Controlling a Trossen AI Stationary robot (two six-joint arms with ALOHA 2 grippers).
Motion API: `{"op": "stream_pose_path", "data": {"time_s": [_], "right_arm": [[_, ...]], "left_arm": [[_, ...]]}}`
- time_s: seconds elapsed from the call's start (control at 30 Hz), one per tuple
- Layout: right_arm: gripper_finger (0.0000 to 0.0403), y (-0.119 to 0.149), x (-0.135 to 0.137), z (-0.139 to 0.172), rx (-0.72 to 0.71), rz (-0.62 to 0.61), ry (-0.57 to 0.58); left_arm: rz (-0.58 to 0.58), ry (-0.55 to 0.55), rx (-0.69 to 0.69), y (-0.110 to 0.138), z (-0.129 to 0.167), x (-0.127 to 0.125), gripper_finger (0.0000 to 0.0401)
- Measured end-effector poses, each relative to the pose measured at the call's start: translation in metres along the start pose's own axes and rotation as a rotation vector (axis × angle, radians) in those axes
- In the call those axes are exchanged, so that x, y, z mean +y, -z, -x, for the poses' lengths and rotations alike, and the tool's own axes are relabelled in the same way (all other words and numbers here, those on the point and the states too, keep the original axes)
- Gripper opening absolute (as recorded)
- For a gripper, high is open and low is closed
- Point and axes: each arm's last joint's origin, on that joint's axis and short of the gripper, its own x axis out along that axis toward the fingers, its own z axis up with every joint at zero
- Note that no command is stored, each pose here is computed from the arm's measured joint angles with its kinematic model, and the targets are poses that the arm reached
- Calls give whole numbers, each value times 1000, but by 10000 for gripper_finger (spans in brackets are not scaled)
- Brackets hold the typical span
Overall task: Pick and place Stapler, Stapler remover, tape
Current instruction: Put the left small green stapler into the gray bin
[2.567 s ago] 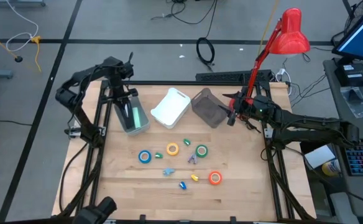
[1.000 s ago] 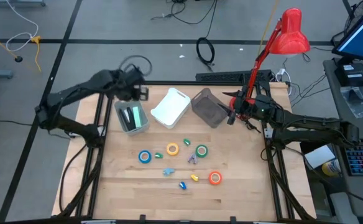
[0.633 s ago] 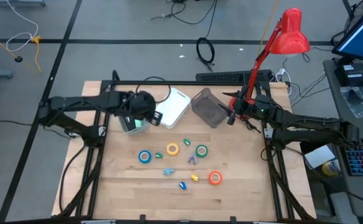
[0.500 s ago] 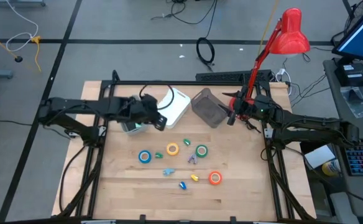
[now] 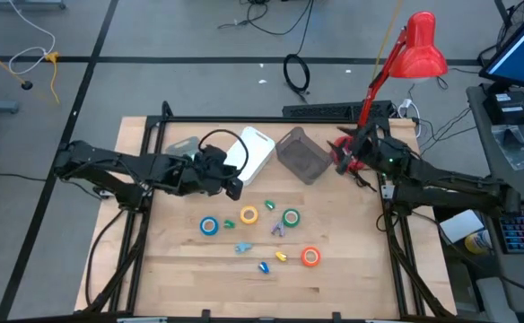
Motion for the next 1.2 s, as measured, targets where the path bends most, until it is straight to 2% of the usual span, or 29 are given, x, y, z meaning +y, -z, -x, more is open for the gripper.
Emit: {"op": "stream_pose_path", "data": {"time_s": [0.13,0.2,0.53,0.77,0.93,1.1,1.2], "right_arm": [[242,3,2,18,-21,-12,-225],[242,6,2,26,-7,-39,-273],[242,19,-4,61,59,-130,-290],[242,24,-5,75,55,-217,-361],[242,34,-3,78,33,-264,-359],[242,33,-4,83,-7,-274,-359],[242,37,-2,81,0,-281,-359]], "left_arm": [[-4,-11,12,1,0,1,93],[-6,-12,12,1,0,1,93],[-7,0,2,-2,-2,2,93],[-45,-39,66,-2,-9,12,93],[-29,-36,142,17,-23,28,92],[61,-54,181,42,-24,48,92],[122,-26,173,57,-20,58,92]]}}
